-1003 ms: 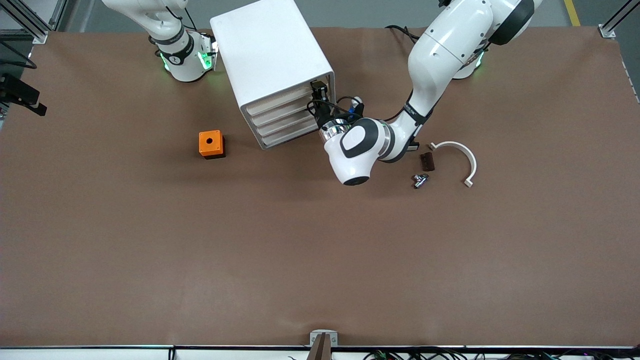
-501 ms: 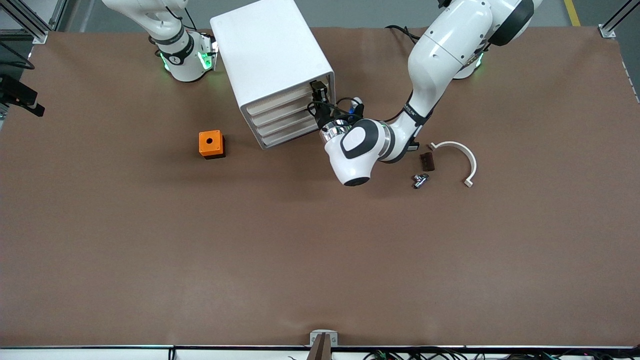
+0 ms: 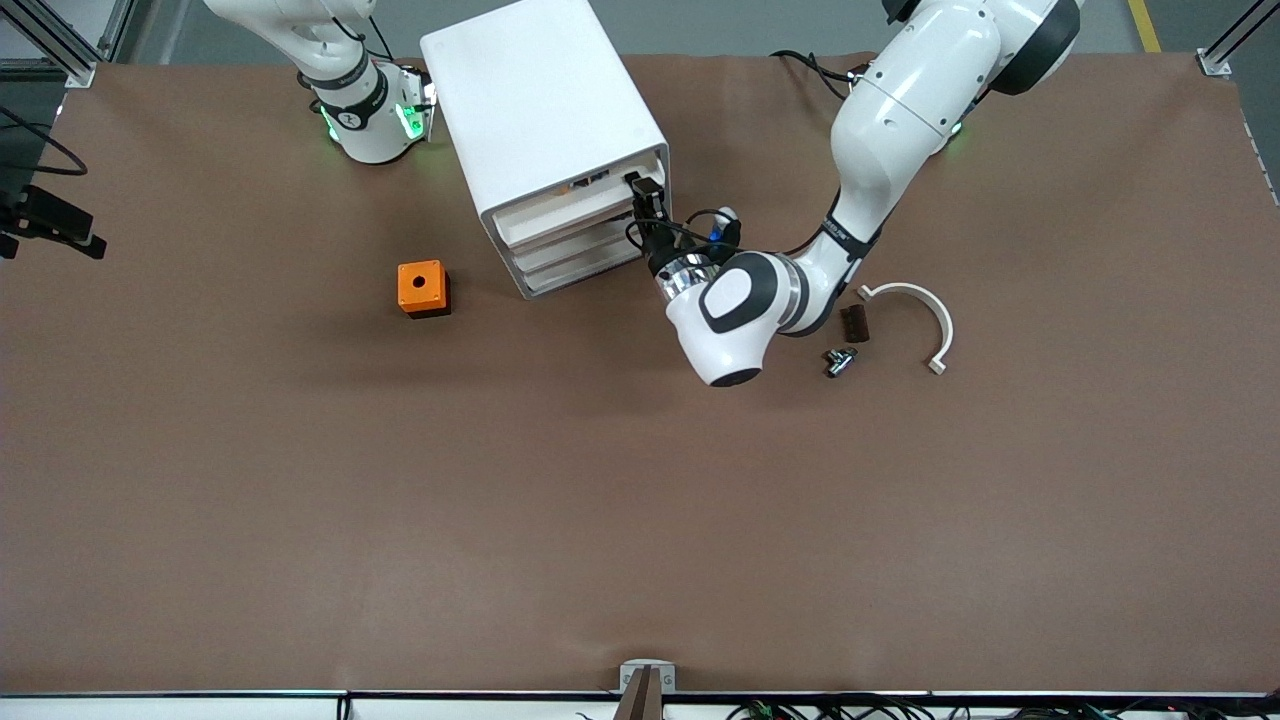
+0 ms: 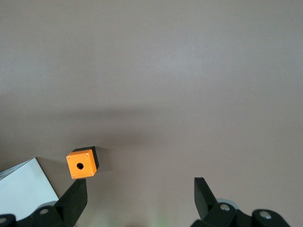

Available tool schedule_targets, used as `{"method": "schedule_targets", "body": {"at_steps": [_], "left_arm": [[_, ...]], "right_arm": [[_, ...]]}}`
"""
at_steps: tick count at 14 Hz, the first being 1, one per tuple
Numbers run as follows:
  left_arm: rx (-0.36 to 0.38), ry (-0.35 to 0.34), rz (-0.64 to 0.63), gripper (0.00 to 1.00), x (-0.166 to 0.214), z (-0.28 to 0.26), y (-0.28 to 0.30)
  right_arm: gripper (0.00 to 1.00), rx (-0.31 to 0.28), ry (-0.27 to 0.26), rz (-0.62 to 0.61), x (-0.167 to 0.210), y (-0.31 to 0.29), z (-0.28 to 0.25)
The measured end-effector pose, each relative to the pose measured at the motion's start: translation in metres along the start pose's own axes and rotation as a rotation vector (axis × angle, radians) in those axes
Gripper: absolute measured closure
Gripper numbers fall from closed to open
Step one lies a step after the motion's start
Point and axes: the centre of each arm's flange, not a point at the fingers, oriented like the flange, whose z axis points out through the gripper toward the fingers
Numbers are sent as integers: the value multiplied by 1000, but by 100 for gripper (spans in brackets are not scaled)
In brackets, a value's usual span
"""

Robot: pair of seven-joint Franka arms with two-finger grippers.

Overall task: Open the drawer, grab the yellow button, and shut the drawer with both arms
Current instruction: 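Pull the drawer out of the cabinet with the left gripper, then withdraw the left gripper while the right gripper reaches into the drawer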

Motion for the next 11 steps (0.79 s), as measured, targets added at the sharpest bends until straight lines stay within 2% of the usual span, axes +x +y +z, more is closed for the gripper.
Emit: {"method": "schedule_targets", "body": {"at_steps": [11], "left_arm": [[-50,-172,-1,87,37,-106,0]], "right_arm": [[0,-15,-52,48,44,27,65]]}}
